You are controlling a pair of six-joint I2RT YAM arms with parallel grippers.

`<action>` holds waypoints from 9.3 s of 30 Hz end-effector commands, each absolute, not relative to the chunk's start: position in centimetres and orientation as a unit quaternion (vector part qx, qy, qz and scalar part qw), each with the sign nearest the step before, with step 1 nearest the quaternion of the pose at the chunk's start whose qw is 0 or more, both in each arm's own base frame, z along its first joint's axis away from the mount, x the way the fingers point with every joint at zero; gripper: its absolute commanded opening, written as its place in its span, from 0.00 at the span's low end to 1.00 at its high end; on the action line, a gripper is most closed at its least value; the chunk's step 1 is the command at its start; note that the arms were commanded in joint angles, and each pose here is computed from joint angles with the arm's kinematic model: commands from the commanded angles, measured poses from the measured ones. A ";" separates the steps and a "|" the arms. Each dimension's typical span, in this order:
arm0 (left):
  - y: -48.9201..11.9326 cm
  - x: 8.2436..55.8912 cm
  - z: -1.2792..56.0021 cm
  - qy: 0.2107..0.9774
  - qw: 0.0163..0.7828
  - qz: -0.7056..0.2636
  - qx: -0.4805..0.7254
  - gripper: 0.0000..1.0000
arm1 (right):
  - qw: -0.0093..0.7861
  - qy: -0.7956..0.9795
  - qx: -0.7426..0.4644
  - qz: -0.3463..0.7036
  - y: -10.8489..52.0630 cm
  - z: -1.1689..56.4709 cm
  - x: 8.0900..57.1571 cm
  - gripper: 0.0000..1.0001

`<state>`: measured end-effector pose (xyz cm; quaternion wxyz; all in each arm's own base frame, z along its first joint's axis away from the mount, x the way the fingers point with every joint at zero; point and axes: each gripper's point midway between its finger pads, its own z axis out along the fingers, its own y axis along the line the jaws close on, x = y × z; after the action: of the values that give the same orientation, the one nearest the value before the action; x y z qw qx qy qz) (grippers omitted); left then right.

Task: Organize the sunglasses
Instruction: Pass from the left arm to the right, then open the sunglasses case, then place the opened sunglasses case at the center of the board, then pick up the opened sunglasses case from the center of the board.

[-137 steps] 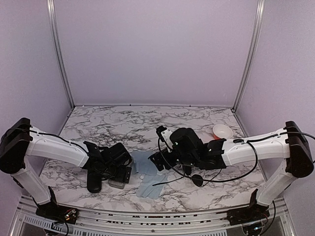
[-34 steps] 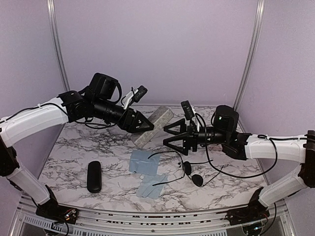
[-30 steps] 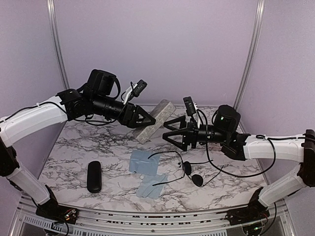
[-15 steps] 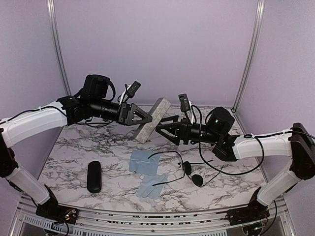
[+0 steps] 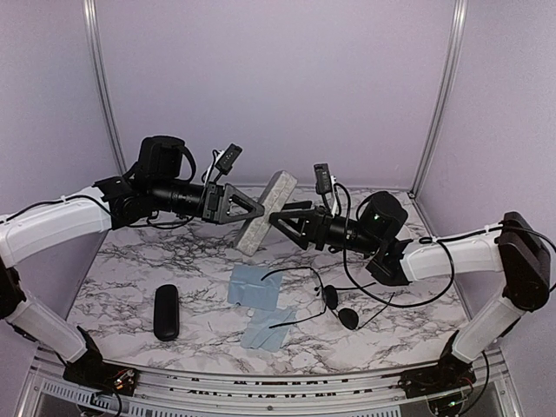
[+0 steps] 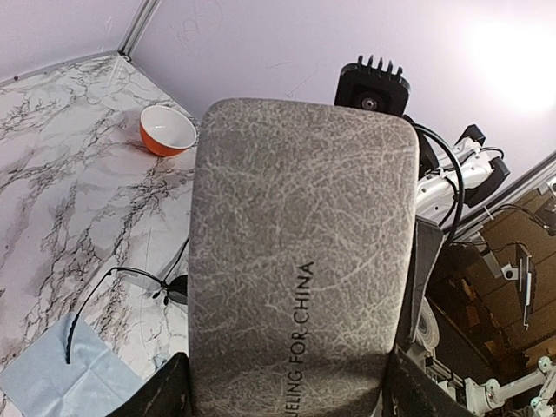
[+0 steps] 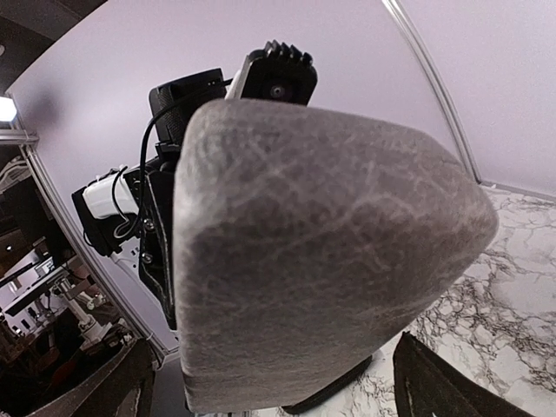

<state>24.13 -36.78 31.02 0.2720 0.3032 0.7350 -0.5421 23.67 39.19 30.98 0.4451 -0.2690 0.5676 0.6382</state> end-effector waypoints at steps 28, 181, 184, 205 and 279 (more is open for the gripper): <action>-36.7 22.5 33.1 0.699 0.280 -0.567 0.334 0.69 | 0.446 0.502 -0.313 0.672 40.0 34.2 22.0 0.52; -28.9 36.5 17.5 0.905 0.167 -0.368 0.135 0.60 | 0.507 0.729 -0.252 0.384 27.8 25.4 25.8 0.99; -28.8 37.1 16.3 0.905 0.142 -0.383 0.115 0.60 | 0.507 0.727 -0.249 0.390 27.7 25.1 25.5 0.99; -24.6 38.1 7.5 0.914 0.024 -0.402 0.040 0.66 | 0.502 0.719 -0.252 0.409 27.4 23.5 24.2 0.99; -20.4 39.8 10.6 0.965 0.185 0.046 0.180 0.34 | 0.492 0.739 -0.249 0.386 26.5 22.1 24.0 0.98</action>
<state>40.03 -20.88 10.23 0.1948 0.1721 0.9651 0.0326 23.71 26.89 22.22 0.4866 -0.2546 0.7371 0.3938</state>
